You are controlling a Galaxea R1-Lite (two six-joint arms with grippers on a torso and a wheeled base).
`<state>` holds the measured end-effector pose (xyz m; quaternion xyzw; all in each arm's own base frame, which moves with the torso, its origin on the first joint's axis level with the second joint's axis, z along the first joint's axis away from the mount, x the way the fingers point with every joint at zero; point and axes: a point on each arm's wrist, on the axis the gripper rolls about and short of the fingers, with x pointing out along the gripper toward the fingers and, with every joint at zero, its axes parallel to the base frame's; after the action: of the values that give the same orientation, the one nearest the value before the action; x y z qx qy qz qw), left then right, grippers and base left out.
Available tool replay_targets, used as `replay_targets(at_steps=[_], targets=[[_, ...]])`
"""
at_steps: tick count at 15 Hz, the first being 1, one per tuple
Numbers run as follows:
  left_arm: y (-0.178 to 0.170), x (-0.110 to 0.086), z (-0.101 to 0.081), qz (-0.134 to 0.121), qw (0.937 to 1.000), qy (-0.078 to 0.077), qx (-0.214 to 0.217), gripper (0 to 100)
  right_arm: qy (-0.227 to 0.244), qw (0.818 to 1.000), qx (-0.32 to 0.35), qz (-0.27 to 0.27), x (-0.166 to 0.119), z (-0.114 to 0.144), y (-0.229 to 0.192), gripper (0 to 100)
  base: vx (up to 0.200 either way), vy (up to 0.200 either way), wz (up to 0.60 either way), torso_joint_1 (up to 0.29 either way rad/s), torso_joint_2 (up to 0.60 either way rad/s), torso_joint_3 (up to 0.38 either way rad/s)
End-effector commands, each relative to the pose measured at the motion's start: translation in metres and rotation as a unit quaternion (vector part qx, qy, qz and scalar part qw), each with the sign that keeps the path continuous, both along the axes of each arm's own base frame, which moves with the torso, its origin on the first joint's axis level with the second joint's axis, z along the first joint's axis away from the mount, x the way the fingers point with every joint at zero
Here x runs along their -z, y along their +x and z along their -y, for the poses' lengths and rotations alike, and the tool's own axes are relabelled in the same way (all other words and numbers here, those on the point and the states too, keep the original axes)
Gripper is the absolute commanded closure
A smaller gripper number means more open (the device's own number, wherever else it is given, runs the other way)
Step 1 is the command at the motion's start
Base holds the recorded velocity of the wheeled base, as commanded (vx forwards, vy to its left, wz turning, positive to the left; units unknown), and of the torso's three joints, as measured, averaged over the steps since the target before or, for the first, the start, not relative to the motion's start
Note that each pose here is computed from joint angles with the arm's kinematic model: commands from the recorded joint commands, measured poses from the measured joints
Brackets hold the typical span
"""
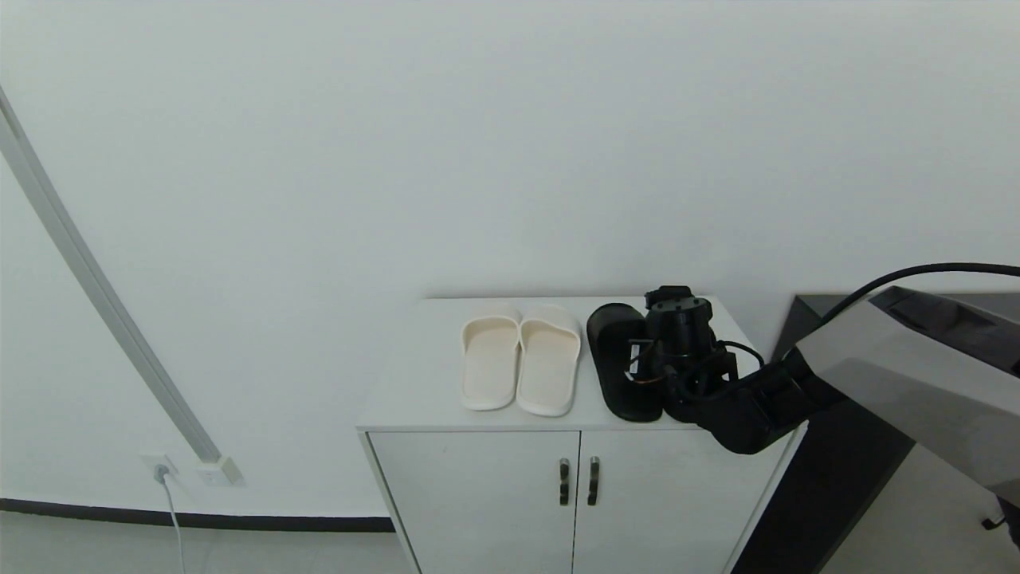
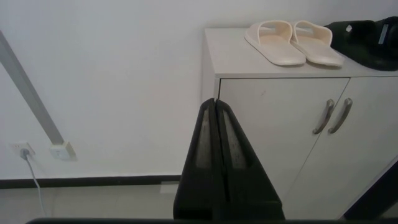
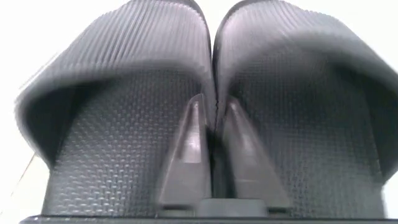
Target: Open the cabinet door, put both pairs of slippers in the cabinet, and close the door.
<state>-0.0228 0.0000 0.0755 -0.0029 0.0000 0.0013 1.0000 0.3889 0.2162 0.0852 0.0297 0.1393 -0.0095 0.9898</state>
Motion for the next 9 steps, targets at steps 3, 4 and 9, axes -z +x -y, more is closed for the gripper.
replay_targets(at_steps=[3, 4, 9], targets=[[0.0, 0.0, 0.0, 0.0, 1.0, 0.0, 0.0, 100, 0.002, 1.0, 0.0, 0.004, -0.003, 0.0, -0.001, 100, 0.0, 0.0, 0.0, 0.0, 0.0, 0.0], [0.0, 0.0, 0.0, 0.0, 1.0, 0.0, 0.0, 100, 0.003, 1.0, -0.001, 0.005, -0.004, 0.0, -0.001, 100, 0.0, 0.0, 0.0, 0.0, 0.0, 0.0], [0.0, 0.0, 0.0, 0.0, 1.0, 0.0, 0.0, 100, 0.016, 0.999, -0.025, 0.036, -0.049, 0.0, -0.033, 100, 0.0, 0.0, 0.0, 0.0, 0.0, 0.0]])
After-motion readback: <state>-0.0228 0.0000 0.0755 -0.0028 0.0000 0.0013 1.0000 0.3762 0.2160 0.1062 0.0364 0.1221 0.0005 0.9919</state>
